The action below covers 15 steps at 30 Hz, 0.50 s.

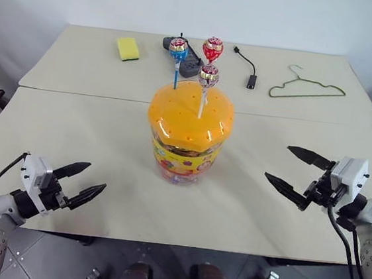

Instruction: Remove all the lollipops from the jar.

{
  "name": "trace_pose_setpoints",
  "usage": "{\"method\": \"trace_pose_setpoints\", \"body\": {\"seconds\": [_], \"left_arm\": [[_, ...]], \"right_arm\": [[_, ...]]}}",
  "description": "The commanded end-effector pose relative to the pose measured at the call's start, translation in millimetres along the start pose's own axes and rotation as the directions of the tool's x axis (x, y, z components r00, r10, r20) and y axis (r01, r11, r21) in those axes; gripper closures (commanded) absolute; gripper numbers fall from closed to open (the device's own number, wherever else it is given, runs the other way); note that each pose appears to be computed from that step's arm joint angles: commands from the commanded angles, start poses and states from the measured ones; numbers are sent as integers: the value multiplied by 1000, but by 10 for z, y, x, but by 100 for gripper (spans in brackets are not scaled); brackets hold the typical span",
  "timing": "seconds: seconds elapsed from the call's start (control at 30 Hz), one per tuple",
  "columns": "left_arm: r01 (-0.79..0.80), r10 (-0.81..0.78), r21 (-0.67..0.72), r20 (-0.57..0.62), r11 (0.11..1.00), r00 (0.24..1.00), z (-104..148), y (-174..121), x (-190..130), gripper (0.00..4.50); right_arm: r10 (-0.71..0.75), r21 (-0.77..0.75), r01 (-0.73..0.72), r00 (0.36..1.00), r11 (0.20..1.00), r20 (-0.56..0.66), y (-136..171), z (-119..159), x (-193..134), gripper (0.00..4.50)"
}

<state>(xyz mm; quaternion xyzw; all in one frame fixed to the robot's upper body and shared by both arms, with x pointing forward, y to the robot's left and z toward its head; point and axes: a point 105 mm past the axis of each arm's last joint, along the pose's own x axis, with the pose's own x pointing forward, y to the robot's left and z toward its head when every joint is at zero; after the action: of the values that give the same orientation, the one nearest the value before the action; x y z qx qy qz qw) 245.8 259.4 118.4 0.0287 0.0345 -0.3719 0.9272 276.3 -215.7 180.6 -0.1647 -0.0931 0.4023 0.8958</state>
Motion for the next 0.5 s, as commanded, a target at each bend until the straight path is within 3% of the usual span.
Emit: {"method": "trace_pose_setpoints", "body": {"seconds": [0.03, 0.13, 0.17, 0.3, 0.5], "left_arm": [[13, -15, 66, 29, 998, 999, 188, 11, -17, 8], [20, -26, 88, 69, 996, 997, 316, 45, 31, 8], [4, -10, 49, 134, 999, 991, 452, 103, 66, 8], [139, -108, -38, 447, 990, 888, 1294, 111, 245, 8], [454, -376, -16, 534, 891, 757, 1842, -98, 535, 8]], "right_arm": [[21, -18, -21, 1000, 1000, 6, 19, 16, 3, 0], [7, 39, -11, 996, 999, 84, 21, 87, 14, 0], [0, 78, -8, 994, 997, 107, 27, 124, 16, 0], [-27, 148, -39, 908, 988, 417, 109, 760, 24, 0], [90, 43, -131, 852, 991, 516, 416, 1215, 46, 0]]}}
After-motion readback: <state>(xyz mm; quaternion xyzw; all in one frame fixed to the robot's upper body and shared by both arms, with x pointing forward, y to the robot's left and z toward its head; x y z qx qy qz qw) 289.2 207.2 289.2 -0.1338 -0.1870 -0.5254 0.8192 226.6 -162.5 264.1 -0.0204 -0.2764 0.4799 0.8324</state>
